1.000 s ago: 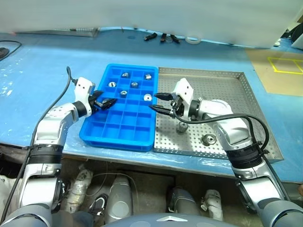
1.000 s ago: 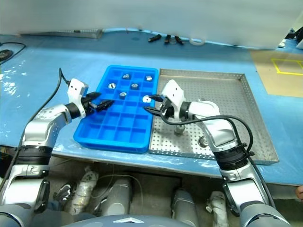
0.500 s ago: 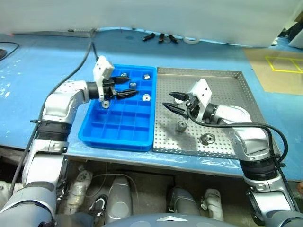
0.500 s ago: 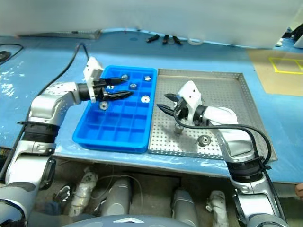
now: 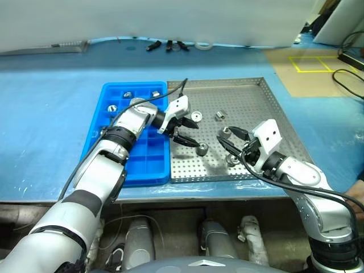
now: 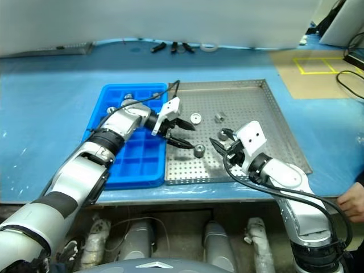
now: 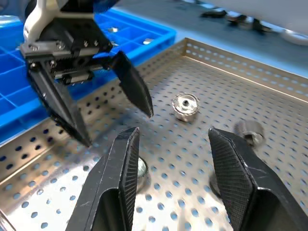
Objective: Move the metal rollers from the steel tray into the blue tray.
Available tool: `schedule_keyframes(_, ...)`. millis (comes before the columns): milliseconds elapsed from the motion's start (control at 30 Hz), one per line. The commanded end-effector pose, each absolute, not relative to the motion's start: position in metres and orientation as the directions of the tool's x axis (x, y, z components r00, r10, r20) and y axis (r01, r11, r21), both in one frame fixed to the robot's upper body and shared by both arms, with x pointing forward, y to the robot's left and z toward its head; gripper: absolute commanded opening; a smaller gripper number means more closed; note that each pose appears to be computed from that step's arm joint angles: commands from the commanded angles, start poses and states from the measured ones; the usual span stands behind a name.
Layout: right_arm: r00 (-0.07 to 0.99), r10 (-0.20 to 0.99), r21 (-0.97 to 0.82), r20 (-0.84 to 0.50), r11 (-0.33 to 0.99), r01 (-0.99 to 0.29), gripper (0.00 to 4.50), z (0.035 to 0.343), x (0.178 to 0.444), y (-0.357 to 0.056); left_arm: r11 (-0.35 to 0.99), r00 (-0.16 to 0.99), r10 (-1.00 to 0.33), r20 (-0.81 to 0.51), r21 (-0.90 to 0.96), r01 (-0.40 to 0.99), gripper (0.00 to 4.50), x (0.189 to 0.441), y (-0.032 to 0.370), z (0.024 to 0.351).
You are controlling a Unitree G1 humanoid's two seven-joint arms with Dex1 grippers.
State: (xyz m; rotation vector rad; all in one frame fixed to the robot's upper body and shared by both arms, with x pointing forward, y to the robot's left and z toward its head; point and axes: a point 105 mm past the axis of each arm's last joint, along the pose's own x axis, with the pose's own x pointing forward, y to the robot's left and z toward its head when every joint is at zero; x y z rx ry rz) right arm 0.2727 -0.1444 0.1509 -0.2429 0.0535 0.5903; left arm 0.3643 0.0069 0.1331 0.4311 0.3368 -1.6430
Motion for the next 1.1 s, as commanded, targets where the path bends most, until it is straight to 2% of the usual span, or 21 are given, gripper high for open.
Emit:
schedule_keyframes(33,0.854,0.516,-0.234,-0.064,0.825,-0.515,2.37,0.162,0.265,-0.148,-0.155,-0.096,-0.846,-0.524,0.071,0.985,4.12,0.365,0.005,0.129)
schedule_keyframes(267,0.878,0.474,-0.218,-0.058,0.853,-0.475,2.37,0.156,0.257,-0.150,-0.144,-0.067,-0.794,-0.604,0.079,0.986,4.12,0.365,-0.002,0.103)
schedule_keyframes(400,0.861,0.500,-0.217,-0.094,0.834,-0.507,2.37,0.149,0.249,-0.146,-0.102,-0.017,-0.769,-0.639,0.096,0.990,4.12,0.367,-0.006,0.088)
schedule_keyframes(633,0.859,0.502,-0.216,-0.105,0.831,-0.512,2.37,0.144,0.249,-0.148,-0.114,-0.034,-0.765,-0.643,0.083,0.990,4.12,0.362,-0.013,0.079)
schedule_keyframes(733,0.860,0.499,-0.215,-0.108,0.833,-0.510,2.37,0.142,0.249,-0.149,-0.136,-0.082,-0.770,-0.632,0.038,0.990,3.52,0.356,-0.013,0.078)
schedule_keyframes(867,0.860,0.501,-0.218,-0.092,0.833,-0.509,2.37,0.147,0.251,-0.147,-0.118,-0.052,-0.745,-0.665,0.056,0.991,2.23,0.359,-0.007,0.073)
schedule_keyframes(933,0.858,0.507,-0.218,-0.084,0.831,-0.512,2.37,0.150,0.252,-0.144,-0.144,-0.087,-0.751,-0.655,0.034,0.989,2.23,0.356,-0.006,0.075)
schedule_keyframes(967,0.856,0.510,-0.219,-0.082,0.829,-0.515,2.37,0.152,0.252,-0.143,-0.150,-0.100,-0.754,-0.649,0.022,0.988,1.92,0.355,-0.005,0.077)
schedule_keyframes(1000,0.854,0.514,-0.220,-0.079,0.827,-0.517,2.37,0.154,0.252,-0.141,-0.152,-0.102,-0.755,-0.648,0.022,0.988,1.81,0.355,-0.005,0.078)
schedule_keyframes(1100,0.850,0.521,-0.222,-0.074,0.823,-0.524,2.37,0.158,0.253,-0.137,-0.141,-0.091,-0.754,-0.650,0.025,0.990,1.80,0.358,-0.002,0.081)
